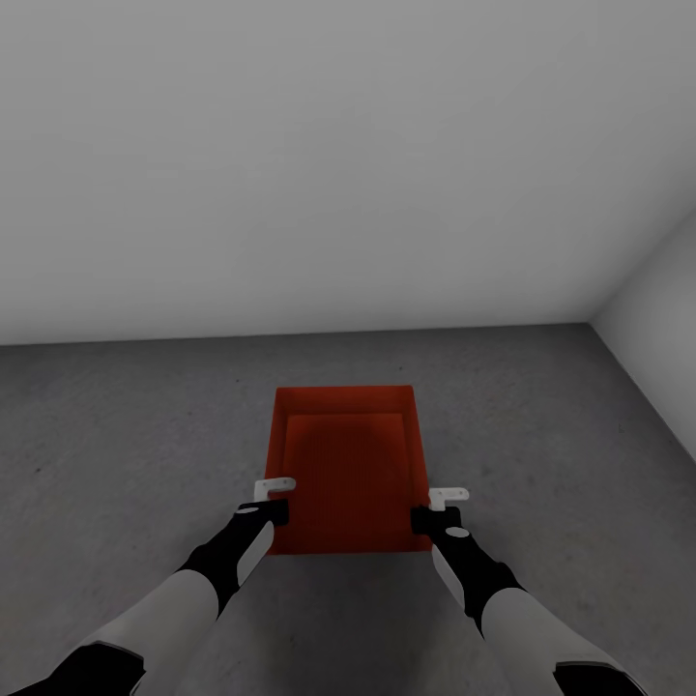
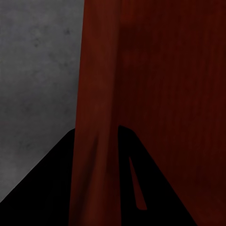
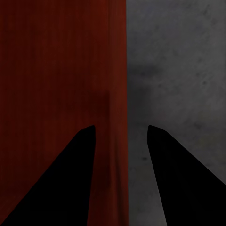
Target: Move the two storage containers from the living room to the garage. In the garage, place one container on the floor and stack the other container on top of it (either order is fine).
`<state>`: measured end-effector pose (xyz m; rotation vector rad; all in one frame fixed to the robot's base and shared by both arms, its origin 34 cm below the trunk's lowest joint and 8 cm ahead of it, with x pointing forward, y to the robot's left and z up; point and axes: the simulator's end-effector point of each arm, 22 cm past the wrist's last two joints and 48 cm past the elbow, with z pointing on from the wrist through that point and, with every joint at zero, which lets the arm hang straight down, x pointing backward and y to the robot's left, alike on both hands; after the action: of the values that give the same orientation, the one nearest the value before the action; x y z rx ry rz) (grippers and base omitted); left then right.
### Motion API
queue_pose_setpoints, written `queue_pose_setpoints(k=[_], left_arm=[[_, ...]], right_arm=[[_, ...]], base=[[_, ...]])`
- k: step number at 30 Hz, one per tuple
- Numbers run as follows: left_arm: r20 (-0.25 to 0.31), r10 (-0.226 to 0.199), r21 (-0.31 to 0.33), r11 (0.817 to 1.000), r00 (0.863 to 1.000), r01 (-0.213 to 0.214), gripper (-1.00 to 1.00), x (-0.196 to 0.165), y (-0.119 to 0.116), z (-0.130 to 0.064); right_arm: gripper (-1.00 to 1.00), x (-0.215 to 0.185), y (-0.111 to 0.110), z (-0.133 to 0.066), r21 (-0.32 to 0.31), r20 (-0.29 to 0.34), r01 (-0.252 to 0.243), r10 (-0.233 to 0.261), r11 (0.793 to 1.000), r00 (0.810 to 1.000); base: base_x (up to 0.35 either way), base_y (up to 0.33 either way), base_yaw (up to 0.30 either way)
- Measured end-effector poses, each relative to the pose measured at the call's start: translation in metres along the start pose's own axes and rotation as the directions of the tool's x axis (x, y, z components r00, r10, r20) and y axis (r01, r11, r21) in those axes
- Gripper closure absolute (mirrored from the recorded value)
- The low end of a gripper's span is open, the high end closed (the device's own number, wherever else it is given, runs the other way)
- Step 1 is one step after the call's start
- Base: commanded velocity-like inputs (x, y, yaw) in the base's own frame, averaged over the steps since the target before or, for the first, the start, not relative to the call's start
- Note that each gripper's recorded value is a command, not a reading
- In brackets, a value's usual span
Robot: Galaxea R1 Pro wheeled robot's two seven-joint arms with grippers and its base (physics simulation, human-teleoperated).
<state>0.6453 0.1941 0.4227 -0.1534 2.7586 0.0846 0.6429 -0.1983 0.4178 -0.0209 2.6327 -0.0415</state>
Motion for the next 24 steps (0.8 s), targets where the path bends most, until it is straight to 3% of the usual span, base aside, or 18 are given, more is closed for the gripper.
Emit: queue_pose_setpoints(k=[17,24], left_arm=[[0.0,0.0,0.0,1.0,1.0,0.0,1.0,0.002,0.0,0.003],[0.0,0.0,0.0,1.0,1.0,0.0,1.0,0.007,-0.001,0.015]], right_arm=[[1.0,0.002,0.0,0.003,-0.001,0.0,0.0,0.0,1.0,1.0],[1.0,0.009,0.0,0.014,-0.001,0.0,0.0,0.0,1.0,1.0]], base=[[0.0,0.0,0.0],[0.0,0.0,0.0]])
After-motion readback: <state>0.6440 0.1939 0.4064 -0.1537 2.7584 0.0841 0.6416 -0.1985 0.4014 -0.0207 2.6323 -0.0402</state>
